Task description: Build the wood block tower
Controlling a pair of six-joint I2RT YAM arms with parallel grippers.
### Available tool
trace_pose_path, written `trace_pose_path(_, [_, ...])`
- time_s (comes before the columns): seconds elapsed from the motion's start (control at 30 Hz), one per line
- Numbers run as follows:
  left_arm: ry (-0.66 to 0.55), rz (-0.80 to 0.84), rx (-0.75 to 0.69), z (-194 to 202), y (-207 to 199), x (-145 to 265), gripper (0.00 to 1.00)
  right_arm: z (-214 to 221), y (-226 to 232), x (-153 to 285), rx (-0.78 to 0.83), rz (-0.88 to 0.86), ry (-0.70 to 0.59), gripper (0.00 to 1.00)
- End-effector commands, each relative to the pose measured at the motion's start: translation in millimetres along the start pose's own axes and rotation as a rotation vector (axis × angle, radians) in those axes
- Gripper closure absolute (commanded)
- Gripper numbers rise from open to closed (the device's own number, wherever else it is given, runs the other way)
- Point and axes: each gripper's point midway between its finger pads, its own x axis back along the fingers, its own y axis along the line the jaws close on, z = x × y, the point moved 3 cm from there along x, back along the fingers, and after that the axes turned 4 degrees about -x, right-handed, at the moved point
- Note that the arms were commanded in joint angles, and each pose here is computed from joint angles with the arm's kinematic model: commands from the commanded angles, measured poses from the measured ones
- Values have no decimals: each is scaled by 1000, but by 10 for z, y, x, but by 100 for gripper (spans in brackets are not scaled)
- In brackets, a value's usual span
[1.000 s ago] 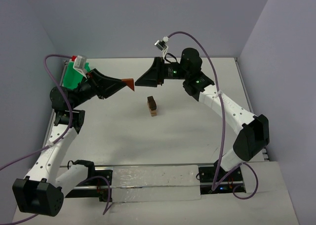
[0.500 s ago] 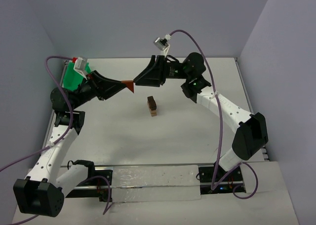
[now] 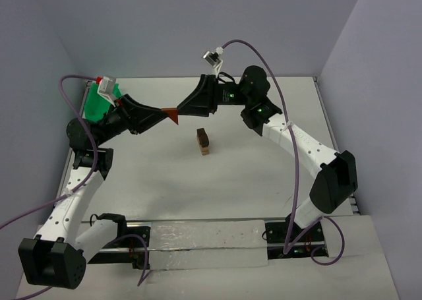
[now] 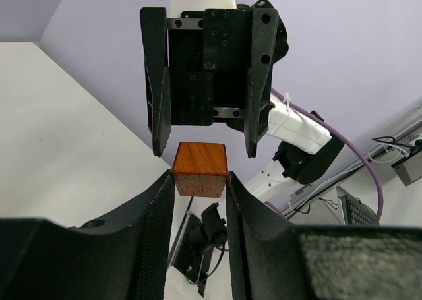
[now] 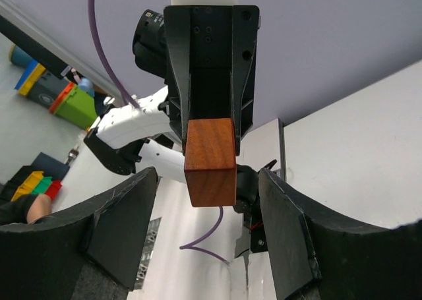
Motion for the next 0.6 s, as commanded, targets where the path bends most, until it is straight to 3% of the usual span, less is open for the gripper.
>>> trace_pose_path(0.0, [-3, 40, -35, -35, -70, 3, 100, -33, 123, -96, 76, -20, 18, 33])
trace_pose_path(0.3, [7, 44, -35, -18, -72, 6, 100, 20, 111, -182, 88, -32, 46, 45])
trace_pose_path(0.57, [11, 33, -36, 12, -46, 23, 100, 33, 92, -172, 82, -30, 43, 79])
